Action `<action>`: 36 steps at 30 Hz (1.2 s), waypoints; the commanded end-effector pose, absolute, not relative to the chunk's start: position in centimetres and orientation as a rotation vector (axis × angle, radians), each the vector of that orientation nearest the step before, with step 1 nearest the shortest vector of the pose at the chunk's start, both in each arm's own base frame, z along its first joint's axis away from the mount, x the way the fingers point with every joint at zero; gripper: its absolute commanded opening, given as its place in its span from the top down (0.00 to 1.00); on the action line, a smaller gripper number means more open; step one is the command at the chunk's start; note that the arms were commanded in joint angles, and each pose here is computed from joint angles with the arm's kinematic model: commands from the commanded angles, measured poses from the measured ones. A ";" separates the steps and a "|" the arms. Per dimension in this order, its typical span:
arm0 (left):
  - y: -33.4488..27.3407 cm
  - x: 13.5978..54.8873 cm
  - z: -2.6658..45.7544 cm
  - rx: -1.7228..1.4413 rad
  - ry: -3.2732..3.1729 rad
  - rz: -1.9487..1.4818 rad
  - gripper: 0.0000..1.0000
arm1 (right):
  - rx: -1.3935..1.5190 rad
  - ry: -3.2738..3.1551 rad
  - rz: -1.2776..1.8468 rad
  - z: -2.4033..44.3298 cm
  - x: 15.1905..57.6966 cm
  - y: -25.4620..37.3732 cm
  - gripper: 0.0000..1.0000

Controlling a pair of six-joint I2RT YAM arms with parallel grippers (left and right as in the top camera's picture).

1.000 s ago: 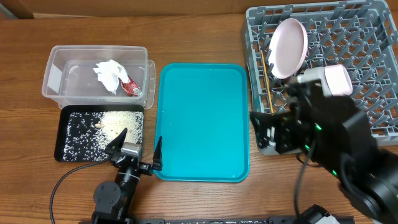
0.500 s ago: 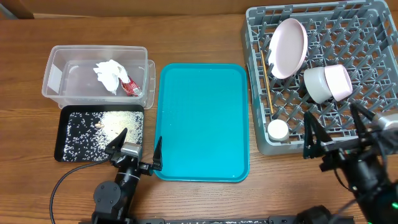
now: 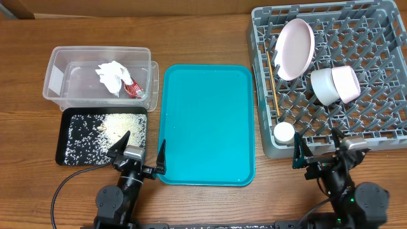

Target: Sort waste into correct bins and load items into the dishwasher

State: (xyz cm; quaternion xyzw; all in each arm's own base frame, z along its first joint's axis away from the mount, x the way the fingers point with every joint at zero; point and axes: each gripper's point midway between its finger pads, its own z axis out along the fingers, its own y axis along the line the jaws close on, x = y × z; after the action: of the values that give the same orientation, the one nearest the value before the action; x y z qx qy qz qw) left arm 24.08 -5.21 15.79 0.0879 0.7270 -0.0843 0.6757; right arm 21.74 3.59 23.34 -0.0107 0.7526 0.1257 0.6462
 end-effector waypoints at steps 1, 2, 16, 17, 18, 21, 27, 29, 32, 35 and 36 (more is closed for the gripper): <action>-5.3 24.0 15.8 0.213 1.627 -0.187 0.00 | -0.020 1.711 0.280 20.1 22.4 3.3 0.00; -5.3 24.0 15.8 0.213 1.627 -0.187 0.00 | -0.019 1.704 0.283 19.4 22.6 3.4 0.00; -5.3 24.0 15.8 0.213 1.627 -0.187 0.00 | -0.027 1.581 0.265 17.5 24.4 3.1 0.00; -5.3 24.0 15.8 0.213 1.627 -0.187 0.00 | -0.027 1.581 0.265 17.5 24.4 3.1 0.00; -5.3 24.0 15.8 0.213 1.627 -0.187 0.00 | -0.027 1.581 0.265 17.4 24.4 3.1 0.00; -5.3 24.0 15.8 0.213 1.627 -0.187 0.00 | -0.027 1.581 0.265 17.4 24.4 3.1 0.00; -5.3 24.0 15.8 0.213 1.627 -0.187 0.00 | -0.027 1.581 0.265 17.4 24.4 3.1 0.00; -5.3 24.0 15.8 0.213 1.627 -0.187 0.00 | -0.027 1.581 0.265 17.4 24.4 3.1 0.00; -5.3 24.0 15.8 0.213 1.627 -0.187 0.00 | -0.027 1.581 0.265 17.4 24.4 3.1 0.00; -5.3 24.0 15.8 0.213 1.627 -0.187 0.00 | -0.027 1.581 0.265 17.4 24.4 3.1 0.00; -5.3 24.0 15.8 0.213 1.627 -0.187 0.00 | -0.027 1.581 0.265 17.4 24.4 3.1 0.00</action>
State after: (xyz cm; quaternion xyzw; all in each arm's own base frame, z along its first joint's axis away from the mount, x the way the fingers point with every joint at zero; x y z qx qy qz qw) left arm 24.08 -5.21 15.80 0.0879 0.7269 -0.0843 0.6759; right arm 24.33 3.38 17.52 -0.0159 0.7113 0.1229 0.6918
